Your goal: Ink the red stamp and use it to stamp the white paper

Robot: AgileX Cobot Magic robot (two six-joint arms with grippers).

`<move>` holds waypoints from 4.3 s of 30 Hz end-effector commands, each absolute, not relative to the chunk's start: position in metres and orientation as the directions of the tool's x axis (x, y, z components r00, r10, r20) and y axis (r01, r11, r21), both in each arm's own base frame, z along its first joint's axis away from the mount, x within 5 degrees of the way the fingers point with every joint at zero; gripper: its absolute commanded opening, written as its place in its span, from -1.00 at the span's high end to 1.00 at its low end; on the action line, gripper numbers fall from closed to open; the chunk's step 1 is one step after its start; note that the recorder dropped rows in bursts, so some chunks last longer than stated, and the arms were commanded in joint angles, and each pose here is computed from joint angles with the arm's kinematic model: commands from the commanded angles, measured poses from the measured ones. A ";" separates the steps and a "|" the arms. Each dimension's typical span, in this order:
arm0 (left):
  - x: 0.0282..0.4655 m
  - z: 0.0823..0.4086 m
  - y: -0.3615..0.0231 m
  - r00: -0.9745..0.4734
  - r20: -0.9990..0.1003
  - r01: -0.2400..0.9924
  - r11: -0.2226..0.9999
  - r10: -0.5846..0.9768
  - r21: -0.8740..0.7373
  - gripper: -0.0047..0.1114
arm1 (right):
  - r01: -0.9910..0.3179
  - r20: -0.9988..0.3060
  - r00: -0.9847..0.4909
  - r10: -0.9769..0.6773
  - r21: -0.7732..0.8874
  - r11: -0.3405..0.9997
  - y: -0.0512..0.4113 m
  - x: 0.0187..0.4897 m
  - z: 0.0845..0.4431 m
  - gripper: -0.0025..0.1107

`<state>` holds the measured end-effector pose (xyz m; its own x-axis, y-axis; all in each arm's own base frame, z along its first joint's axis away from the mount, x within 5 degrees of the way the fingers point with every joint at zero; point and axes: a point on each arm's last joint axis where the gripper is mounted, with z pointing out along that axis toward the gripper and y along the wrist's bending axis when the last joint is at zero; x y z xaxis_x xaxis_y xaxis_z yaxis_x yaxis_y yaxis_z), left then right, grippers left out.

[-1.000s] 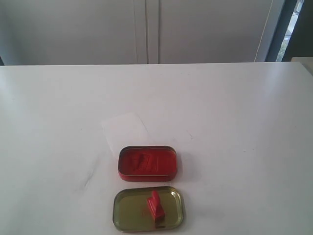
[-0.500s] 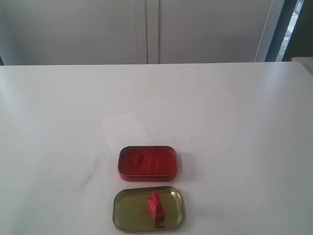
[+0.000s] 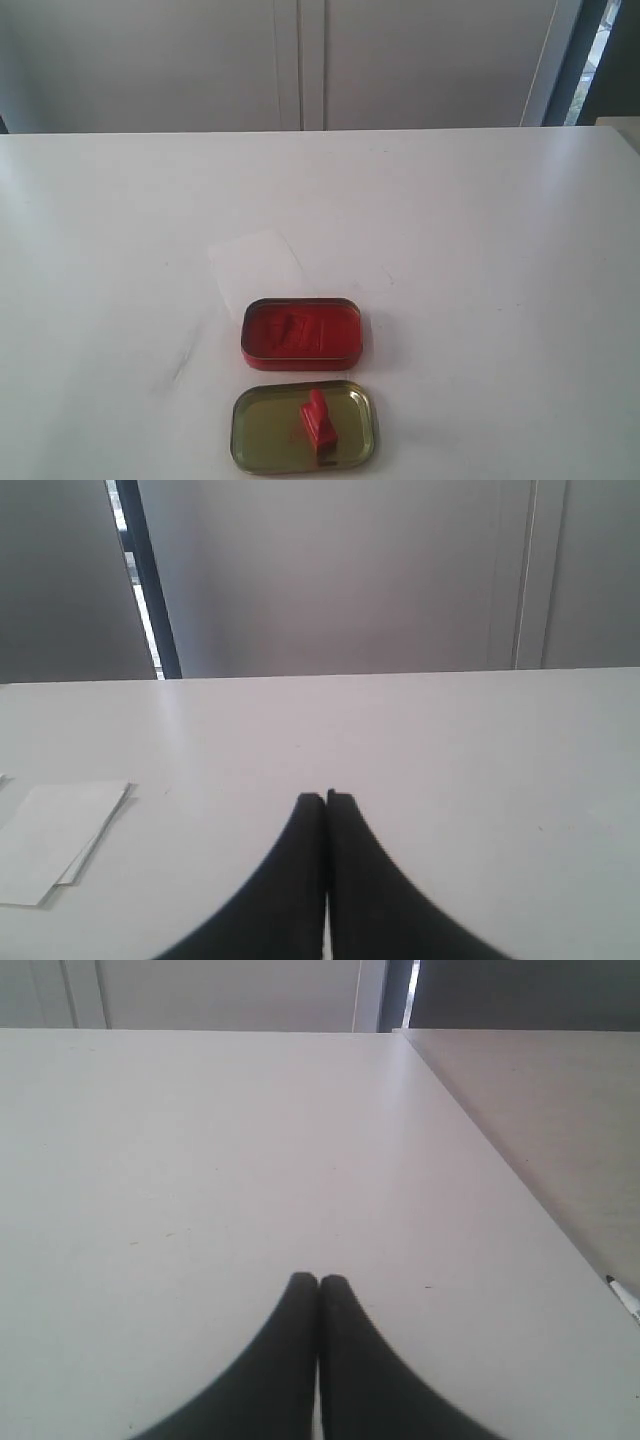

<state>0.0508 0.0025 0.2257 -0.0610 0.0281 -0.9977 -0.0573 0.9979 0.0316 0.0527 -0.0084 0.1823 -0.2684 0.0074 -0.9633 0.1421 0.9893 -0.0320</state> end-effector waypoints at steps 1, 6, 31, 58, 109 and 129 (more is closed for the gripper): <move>0.049 0.232 0.002 -0.050 -0.999 -0.051 0.999 0.012 0.015 0.92 | 0.140 -0.967 -0.254 0.008 -0.029 0.990 -0.008 0.053 0.182 0.96; 0.049 0.231 0.002 -0.054 -0.998 -0.051 0.999 0.012 0.015 0.92 | 0.140 -0.967 -0.254 0.008 -0.029 0.990 -0.008 0.053 0.182 0.96; 0.048 0.266 0.001 -0.148 -0.988 -0.047 0.998 -0.039 -0.033 0.92 | 0.140 -0.967 -0.254 0.008 -0.029 0.990 -0.008 0.053 0.182 0.96; 0.123 0.340 -0.014 -0.718 -0.694 0.180 0.978 0.057 -0.106 0.92 | 0.138 -0.967 -0.255 0.001 -0.036 0.990 -0.008 0.053 0.182 0.96; 0.207 0.278 -0.160 -0.833 -0.415 0.441 0.892 0.365 -0.100 0.92 | 0.138 -0.967 -0.255 0.003 -0.034 0.990 -0.008 0.053 0.182 0.96; 0.199 0.263 -0.205 -0.898 -0.218 0.426 0.877 0.381 -0.222 0.92 | 0.138 -0.967 -0.255 0.003 -0.034 0.990 -0.008 0.053 0.182 0.96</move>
